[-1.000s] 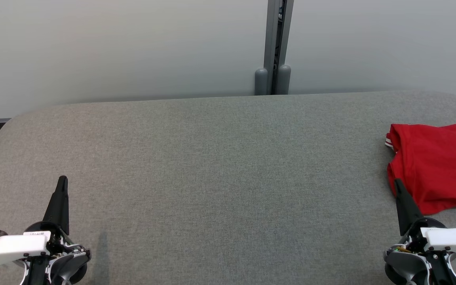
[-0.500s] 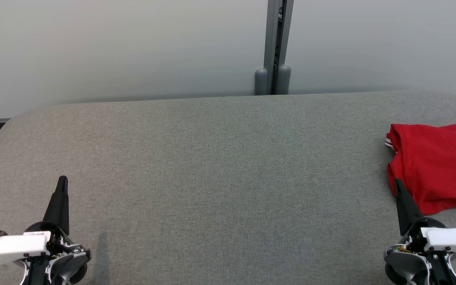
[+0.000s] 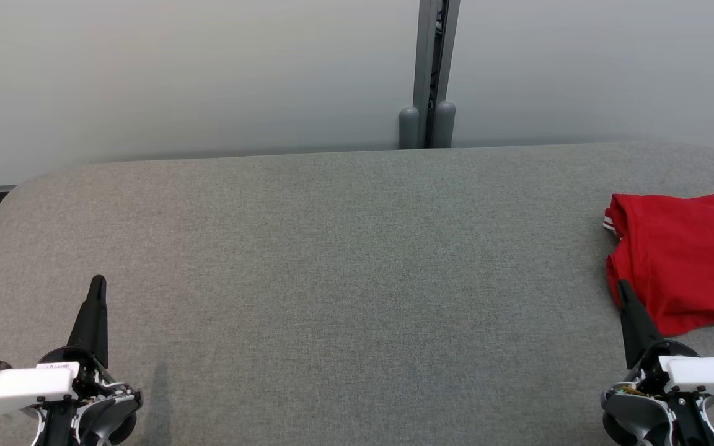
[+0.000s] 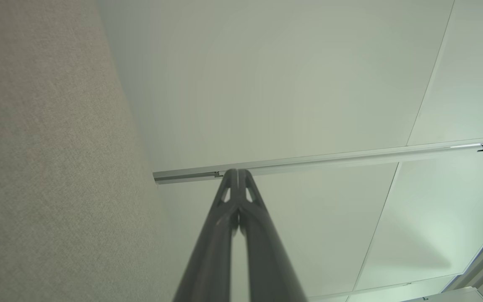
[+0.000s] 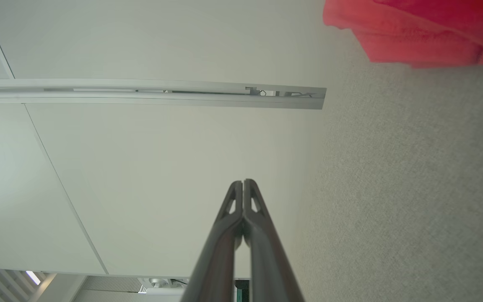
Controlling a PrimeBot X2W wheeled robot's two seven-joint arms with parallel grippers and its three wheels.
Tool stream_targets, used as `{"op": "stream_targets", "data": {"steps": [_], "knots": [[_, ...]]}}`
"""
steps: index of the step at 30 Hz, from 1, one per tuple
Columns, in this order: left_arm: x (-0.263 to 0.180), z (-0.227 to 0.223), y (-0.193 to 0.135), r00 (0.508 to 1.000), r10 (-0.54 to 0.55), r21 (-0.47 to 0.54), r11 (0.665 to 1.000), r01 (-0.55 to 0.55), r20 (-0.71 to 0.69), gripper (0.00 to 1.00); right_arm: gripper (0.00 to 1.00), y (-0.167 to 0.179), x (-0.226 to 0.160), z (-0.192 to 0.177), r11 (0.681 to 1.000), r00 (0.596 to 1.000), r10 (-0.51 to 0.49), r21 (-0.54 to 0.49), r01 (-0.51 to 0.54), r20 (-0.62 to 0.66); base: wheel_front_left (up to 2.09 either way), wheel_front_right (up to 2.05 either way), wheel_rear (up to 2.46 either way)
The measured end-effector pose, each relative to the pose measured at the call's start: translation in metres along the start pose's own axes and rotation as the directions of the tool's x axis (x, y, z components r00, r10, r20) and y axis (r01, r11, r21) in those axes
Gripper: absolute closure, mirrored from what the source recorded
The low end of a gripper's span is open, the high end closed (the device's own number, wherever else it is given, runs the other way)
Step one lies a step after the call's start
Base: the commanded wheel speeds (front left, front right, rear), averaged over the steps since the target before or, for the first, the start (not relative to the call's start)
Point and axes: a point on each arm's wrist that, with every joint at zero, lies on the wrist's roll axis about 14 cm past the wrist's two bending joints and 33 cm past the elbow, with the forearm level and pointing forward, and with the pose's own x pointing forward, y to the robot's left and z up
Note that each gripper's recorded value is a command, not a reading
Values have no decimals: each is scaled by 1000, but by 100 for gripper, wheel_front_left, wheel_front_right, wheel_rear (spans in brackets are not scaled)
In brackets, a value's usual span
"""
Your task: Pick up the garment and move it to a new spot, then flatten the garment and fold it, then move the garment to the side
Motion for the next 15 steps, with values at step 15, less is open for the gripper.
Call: {"op": "stream_targets", "data": {"steps": [15], "knots": [[0,0,0,1000,0,0,1000,0,-1,100,100,0,0,0,1000,1000,0,0,0,1,0,0,0]]}}
